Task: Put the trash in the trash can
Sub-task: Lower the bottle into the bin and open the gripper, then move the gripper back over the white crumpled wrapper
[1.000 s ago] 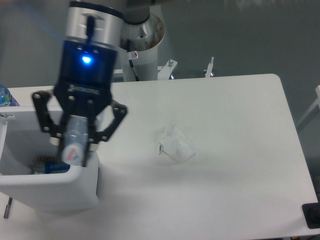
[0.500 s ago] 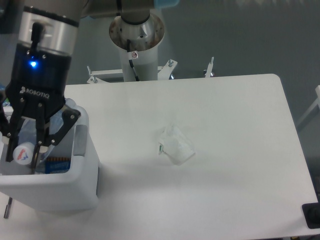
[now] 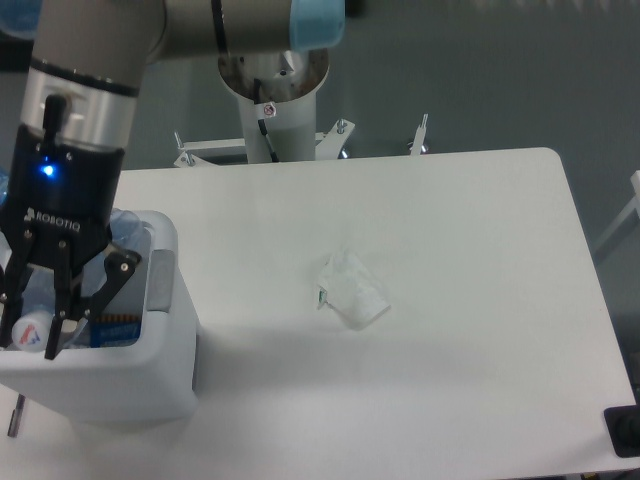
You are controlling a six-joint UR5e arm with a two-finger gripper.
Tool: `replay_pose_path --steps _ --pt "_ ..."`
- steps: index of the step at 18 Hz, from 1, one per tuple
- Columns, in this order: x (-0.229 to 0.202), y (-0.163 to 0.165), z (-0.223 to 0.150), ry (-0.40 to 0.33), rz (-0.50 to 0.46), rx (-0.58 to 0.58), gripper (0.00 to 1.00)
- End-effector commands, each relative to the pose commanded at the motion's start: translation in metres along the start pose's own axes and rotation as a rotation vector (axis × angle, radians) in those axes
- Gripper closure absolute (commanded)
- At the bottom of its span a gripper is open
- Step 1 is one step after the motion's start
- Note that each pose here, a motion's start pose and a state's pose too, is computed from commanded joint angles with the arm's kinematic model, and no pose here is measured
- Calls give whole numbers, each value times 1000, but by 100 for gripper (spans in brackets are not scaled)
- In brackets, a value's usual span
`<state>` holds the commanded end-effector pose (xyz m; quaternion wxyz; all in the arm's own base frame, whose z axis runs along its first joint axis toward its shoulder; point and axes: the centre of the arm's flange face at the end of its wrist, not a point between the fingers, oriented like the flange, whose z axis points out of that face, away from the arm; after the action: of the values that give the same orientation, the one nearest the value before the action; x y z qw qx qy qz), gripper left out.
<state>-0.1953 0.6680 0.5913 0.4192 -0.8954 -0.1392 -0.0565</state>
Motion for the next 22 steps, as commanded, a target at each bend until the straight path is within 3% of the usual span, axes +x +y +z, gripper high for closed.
replay_pose_path --steps 2,14,15,16,17,18,22 --pt "1 -2 -1 -1 8 31 70" --pt "19 23 44 36 19 -36 67" --pt "18 25 46 36 21 -40 57" --pt "18 25 48 36 23 -42 34" --pt "16 24 47 32 35 -40 4" --pt "17 25 46 31 41 -40 0" --pt "16 28 43 28 -6 -44 0"
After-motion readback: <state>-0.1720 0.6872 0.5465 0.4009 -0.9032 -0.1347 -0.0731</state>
